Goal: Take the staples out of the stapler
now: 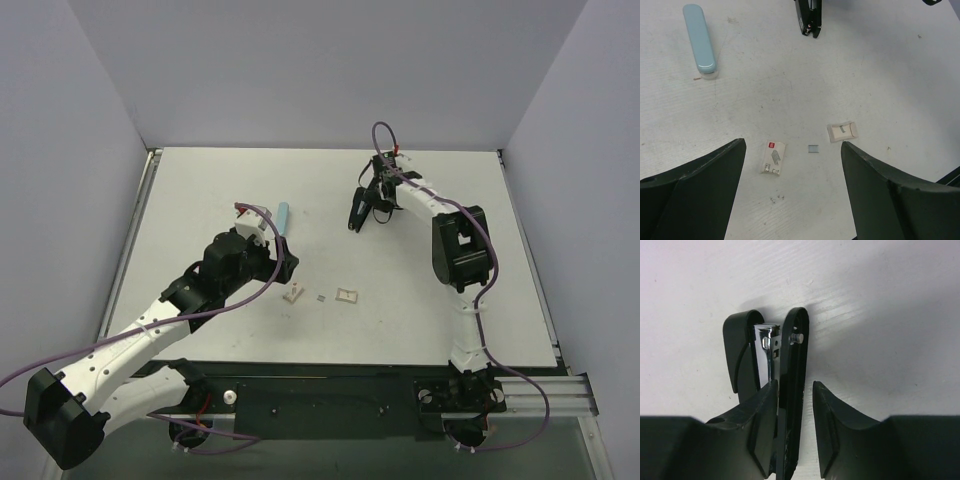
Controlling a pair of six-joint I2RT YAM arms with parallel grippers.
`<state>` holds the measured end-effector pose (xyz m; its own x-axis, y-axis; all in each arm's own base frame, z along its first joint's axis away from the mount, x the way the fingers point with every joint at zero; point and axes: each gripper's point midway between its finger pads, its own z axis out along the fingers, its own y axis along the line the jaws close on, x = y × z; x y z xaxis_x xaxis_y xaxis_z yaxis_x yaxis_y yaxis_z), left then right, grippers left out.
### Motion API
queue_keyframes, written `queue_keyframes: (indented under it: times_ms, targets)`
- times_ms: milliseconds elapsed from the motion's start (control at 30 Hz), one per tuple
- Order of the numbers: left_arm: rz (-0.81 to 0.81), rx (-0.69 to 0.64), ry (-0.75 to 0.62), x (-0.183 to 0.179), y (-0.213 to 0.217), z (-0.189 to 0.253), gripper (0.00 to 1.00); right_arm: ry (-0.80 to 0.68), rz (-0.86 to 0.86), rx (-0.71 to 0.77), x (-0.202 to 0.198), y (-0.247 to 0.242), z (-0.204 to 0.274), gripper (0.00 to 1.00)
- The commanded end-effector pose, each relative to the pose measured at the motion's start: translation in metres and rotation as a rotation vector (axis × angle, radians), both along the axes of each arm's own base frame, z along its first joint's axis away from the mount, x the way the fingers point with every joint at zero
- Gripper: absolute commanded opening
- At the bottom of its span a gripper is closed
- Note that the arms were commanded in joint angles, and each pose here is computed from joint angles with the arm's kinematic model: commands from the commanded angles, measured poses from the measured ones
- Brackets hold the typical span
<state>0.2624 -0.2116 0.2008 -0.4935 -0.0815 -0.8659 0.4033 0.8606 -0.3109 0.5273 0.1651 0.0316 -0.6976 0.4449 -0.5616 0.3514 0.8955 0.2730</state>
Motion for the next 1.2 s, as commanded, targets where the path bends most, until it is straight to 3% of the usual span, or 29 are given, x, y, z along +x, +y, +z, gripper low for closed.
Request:
queue_keyframes:
  times_ms: [0, 200, 400, 633, 1167]
  targets:
    - [0.003, -0.019, -0.04, 0.005, -0.003, 0.011, 0.88, -0.016, -0.015, 0.013, 0.01, 0.001, 0.002, 0.26]
    - [0.002, -0.012, -0.028, 0.006, -0.005, 0.008, 0.88, -0.009, -0.012, 0.015, 0.008, 0.001, -0.003, 0.0]
    - [0.002, -0.027, -0.015, 0.004, -0.005, 0.009, 0.88, -0.03, -0.014, 0.024, -0.001, -0.001, 0.001, 0.0]
    - [-0.019, -0.086, -0.014, -0.004, -0.01, 0.02, 0.88, -0.132, 0.02, 0.053, -0.019, -0.004, 0.051, 0.0]
    - [-0.152, -0.311, 0.032, -0.03, -0.037, 0.048, 0.88, -0.377, 0.179, 0.109, -0.128, 0.008, 0.157, 0.0]
